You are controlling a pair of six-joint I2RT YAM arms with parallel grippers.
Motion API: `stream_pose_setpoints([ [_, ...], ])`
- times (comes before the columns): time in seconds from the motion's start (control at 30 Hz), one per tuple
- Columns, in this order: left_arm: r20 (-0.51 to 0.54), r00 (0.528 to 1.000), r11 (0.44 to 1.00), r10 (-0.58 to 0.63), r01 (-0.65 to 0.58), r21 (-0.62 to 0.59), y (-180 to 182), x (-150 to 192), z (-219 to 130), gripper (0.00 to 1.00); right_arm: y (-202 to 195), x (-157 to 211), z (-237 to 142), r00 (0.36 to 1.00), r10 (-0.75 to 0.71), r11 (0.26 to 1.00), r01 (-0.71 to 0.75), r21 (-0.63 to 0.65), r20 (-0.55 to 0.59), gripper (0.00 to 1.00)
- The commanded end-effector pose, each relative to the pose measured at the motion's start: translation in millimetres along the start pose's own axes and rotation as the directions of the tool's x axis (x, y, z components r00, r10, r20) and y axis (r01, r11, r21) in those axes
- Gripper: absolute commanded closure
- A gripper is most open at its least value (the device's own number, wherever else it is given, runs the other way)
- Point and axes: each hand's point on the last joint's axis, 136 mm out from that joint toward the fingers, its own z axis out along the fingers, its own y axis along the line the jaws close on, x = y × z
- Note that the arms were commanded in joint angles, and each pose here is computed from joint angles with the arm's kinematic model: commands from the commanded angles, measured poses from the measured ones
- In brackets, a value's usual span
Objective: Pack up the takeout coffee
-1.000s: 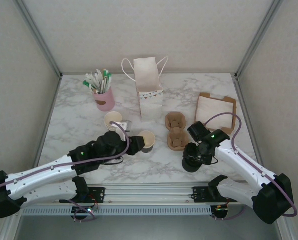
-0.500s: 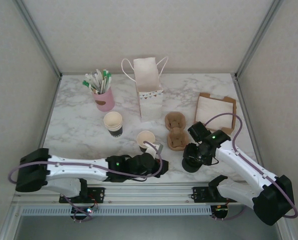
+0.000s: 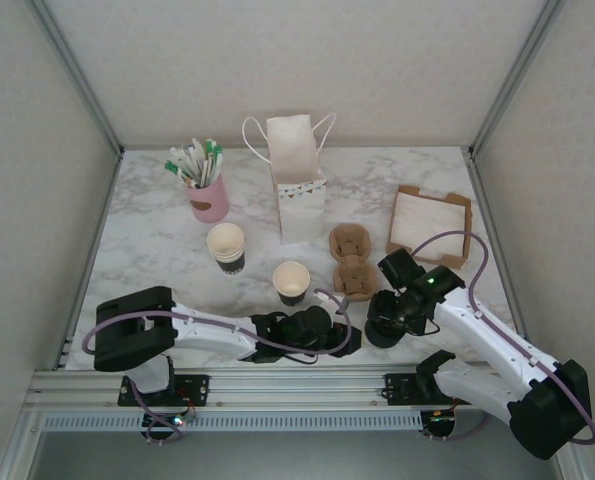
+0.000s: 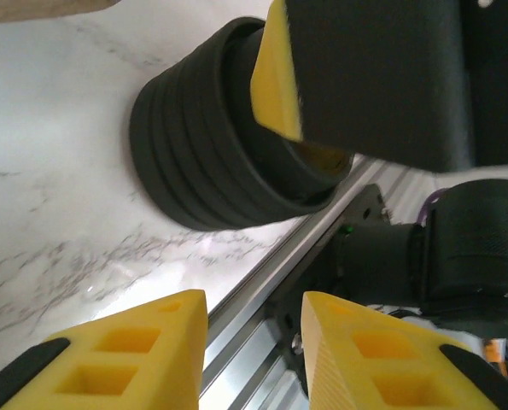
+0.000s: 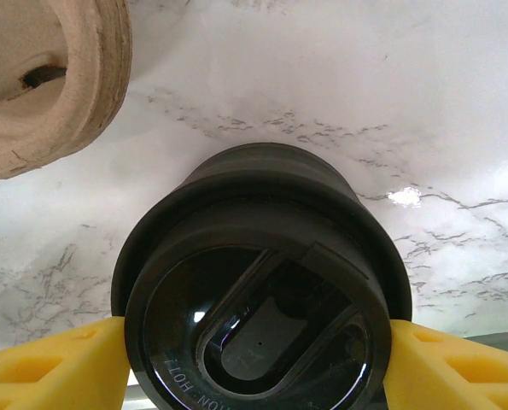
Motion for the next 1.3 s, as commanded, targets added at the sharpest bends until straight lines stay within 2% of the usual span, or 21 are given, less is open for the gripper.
stream_pose_setpoints([
  [0.0,-0.016,0.999,0.993,-0.030,0.032,0.111,-16.3,-1.7,6.4,0.65,-5.3,8.8,1.5,1.000,0.009,1.000,-0.009,0.014,-0.026,0.27],
  [0.4,-0.083,0.992,0.987,-0.090,0.101,0.127,5.1,8.3,27.8,0.72,-5.0,9.8,3.7,0.999,0.009,1.000,-0.009,0.011,-0.031,0.27],
  [1.27,-0.100,0.981,0.960,-0.169,0.186,0.208,15.8,4.6,33.8,0.70,0.0,10.5,2.4,0.999,0.012,1.000,-0.013,-0.016,-0.040,0.27],
])
